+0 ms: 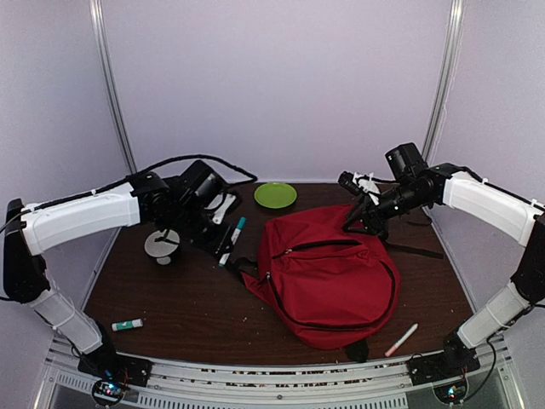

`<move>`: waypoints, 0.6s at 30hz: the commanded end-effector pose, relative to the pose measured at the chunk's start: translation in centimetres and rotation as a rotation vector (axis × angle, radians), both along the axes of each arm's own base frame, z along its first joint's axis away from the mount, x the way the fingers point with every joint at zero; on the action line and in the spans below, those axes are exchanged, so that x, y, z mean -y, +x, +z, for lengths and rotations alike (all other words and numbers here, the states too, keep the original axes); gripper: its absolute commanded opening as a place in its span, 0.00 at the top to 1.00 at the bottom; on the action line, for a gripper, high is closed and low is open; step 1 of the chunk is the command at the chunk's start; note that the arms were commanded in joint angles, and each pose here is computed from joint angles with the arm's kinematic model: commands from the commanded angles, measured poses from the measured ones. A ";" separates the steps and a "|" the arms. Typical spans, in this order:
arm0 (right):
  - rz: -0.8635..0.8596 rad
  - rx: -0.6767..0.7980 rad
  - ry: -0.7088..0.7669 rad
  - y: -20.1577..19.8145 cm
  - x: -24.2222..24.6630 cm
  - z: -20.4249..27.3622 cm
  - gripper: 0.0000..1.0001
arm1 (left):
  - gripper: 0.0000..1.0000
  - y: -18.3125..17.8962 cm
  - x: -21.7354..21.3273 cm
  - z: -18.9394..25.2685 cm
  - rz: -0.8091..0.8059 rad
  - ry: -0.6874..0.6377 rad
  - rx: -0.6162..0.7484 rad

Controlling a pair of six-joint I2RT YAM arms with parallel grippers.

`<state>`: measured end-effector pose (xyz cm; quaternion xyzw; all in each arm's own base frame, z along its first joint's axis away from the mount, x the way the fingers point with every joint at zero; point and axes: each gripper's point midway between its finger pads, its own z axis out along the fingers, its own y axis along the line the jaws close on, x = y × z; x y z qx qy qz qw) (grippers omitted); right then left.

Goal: Pack the student bag
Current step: Grab the pen at the corner of the board, then place the pen in the lower front pocket of the bag.

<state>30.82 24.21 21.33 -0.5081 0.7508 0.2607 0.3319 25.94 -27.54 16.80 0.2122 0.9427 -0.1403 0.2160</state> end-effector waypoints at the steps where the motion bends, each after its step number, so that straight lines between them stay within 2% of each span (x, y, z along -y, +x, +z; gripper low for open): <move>1: -0.030 -0.008 0.025 0.4 0.8 0.6 0.55 | 1.00 0.9 9.5 6.3 -0.461 -0.018 0.388; 4: -0.080 -0.010 0.017 1.4 1.8 0.2 0.54 | 1.00 1.0 14.1 8.4 -0.597 -0.122 0.495; 6: -0.117 -0.027 0.026 2.1 2.7 0.1 0.54 | 1.00 0.7 16.8 9.1 -0.685 -0.145 0.568; 11: -0.237 -0.063 0.072 4.3 6.1 0.4 0.54 | 1.00 -0.8 22.4 7.7 -0.892 -0.079 0.673; 18: -0.282 -0.062 0.093 5.0 7.8 0.6 0.54 | 1.00 0.2 25.6 6.2 -0.997 -0.003 0.760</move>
